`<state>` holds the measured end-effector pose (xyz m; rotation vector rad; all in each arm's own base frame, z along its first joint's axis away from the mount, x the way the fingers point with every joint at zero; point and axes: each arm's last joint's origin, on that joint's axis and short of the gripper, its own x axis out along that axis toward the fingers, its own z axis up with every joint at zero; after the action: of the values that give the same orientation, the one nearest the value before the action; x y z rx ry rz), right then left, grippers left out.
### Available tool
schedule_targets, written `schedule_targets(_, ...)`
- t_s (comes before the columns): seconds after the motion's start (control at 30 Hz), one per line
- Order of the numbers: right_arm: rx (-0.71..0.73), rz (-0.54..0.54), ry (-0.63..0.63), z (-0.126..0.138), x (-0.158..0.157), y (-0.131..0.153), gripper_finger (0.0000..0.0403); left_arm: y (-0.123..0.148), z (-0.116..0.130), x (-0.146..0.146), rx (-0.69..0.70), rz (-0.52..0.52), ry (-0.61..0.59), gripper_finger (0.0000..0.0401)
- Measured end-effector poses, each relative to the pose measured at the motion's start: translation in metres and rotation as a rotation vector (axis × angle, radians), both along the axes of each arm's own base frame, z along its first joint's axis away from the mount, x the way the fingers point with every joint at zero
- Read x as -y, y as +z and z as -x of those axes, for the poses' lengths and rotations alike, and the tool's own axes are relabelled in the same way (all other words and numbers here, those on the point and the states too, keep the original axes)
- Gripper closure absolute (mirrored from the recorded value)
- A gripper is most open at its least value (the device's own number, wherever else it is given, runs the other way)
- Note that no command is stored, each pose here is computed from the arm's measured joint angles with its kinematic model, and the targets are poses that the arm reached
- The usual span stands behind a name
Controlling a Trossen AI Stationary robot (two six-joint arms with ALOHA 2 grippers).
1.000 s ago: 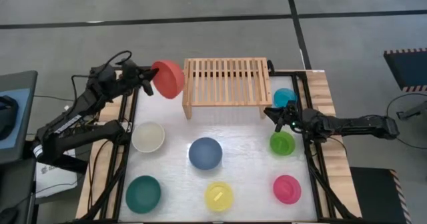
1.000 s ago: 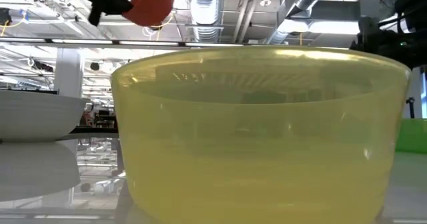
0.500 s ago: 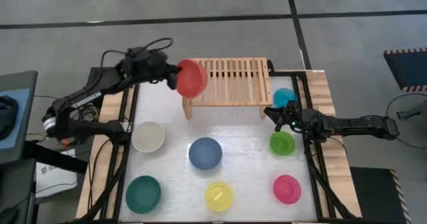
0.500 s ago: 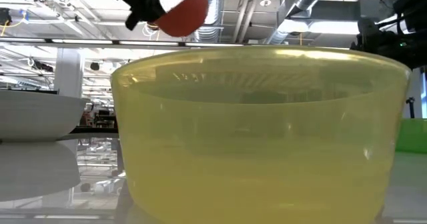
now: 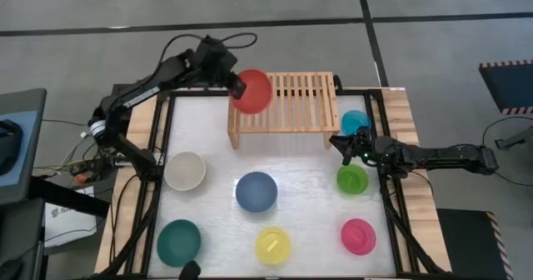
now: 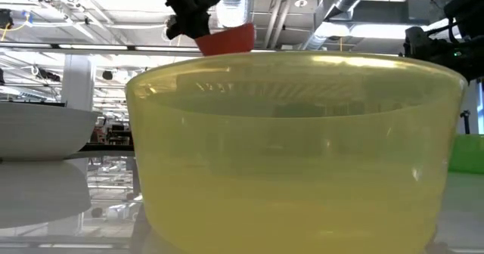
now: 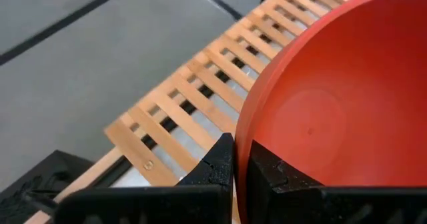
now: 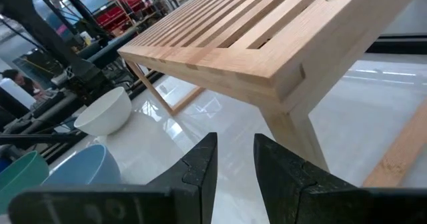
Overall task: Place and stack bowls onto a shelf
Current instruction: Put the big orange bowl on the shelf
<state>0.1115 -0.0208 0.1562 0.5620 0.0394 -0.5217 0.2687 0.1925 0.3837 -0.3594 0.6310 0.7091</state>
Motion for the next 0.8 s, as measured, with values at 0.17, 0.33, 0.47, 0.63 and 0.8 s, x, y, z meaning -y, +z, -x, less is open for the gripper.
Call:
schedule_targets(0.17, -0.015, -0.004, 0.001, 0.000, 0.000, -0.001, 0.0280, -0.010, -0.011, -0.022, -0.090, 0.056, 0.024, 0.0401)
schedule_targets(0.33, -0.050, -0.023, -0.002, 0.001, 0.000, -0.005, 0.0280, -0.027, -0.017, -0.037, -0.143, 0.102, 0.020, 0.0401)
schedule_targets(0.47, -0.052, -0.036, -0.005, 0.001, 0.000, -0.006, 0.0280, -0.031, -0.017, -0.041, -0.131, 0.133, -0.014, 0.0383)
schedule_targets(0.63, -0.056, -0.037, -0.005, 0.002, 0.000, -0.006, 0.0280, -0.029, -0.016, -0.040, -0.128, 0.124, -0.022, 0.0320)
schedule_targets(0.8, -0.053, -0.044, -0.007, 0.002, 0.000, -0.007, 0.0280, -0.016, -0.008, -0.034, -0.124, 0.071, -0.014, 0.0246)
